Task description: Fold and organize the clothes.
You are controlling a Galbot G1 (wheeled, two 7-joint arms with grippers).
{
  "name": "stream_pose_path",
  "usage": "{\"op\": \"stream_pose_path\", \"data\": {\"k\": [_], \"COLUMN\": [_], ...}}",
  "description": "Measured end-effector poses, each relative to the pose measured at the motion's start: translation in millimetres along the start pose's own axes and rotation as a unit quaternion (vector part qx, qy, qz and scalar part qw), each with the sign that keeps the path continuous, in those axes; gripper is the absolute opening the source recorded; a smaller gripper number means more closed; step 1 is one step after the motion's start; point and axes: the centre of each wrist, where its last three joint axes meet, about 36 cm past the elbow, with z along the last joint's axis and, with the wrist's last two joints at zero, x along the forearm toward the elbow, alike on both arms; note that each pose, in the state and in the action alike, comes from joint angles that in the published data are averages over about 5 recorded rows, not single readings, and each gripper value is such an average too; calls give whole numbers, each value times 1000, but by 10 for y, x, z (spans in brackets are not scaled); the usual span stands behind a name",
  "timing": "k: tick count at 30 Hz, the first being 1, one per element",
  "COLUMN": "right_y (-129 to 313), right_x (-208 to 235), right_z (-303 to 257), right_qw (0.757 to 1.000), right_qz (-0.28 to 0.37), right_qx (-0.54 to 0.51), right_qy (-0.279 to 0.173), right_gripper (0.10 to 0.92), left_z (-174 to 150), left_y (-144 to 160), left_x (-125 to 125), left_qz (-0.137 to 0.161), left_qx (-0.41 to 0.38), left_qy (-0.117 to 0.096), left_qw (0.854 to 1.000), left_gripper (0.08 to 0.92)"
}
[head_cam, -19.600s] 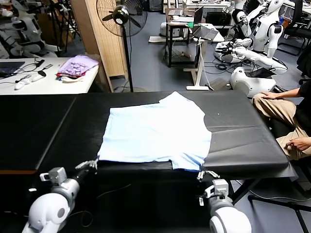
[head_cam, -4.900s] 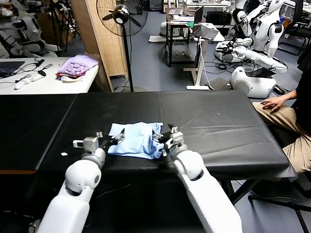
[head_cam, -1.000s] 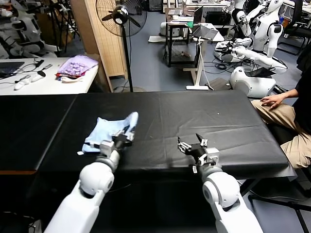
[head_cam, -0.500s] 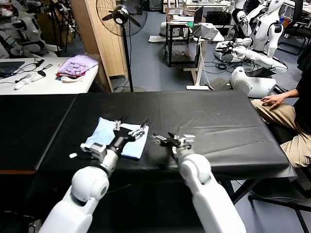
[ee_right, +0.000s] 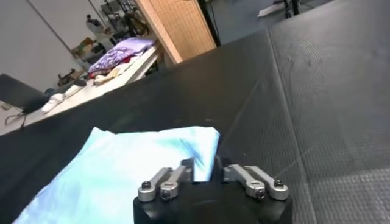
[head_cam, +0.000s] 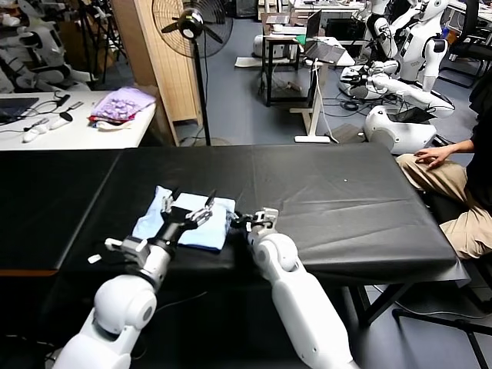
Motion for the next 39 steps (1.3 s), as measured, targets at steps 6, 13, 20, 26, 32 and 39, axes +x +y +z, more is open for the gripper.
{"op": "stream_pose_path", "data": {"k": [6,13,20,26,32,39], "right_y": [-126,-515,-893,-1114,-1091,-946], "right_x": [7,294,722,1167,1674,2225], "right_z": [1,-94,-177,-129,168,557], "right_qw": [998,977,929,901,904,920], "right_qz": [5,28,32,59,88,110], "right_qx": [61,198,340,394,377,328], "right_qy": [-25,-74,-143,-171,-182,-183], "right_gripper": [123,174,526,774,798,798], "left_z": [35,204,450,584,561,594], "left_y": [55,113,179,232,211,171], "left_x": [65,130,184,248,374,596], "left_qz": [-14,-40,-68,-92,-94,-90], "left_qx": [-1,-6,-18,-18,-26,-33], "left_qy": [1,5,17,37,56,76], "left_qw": [1000,999,997,995,994,992], "left_gripper": [798,798,798,798,798,798]}}
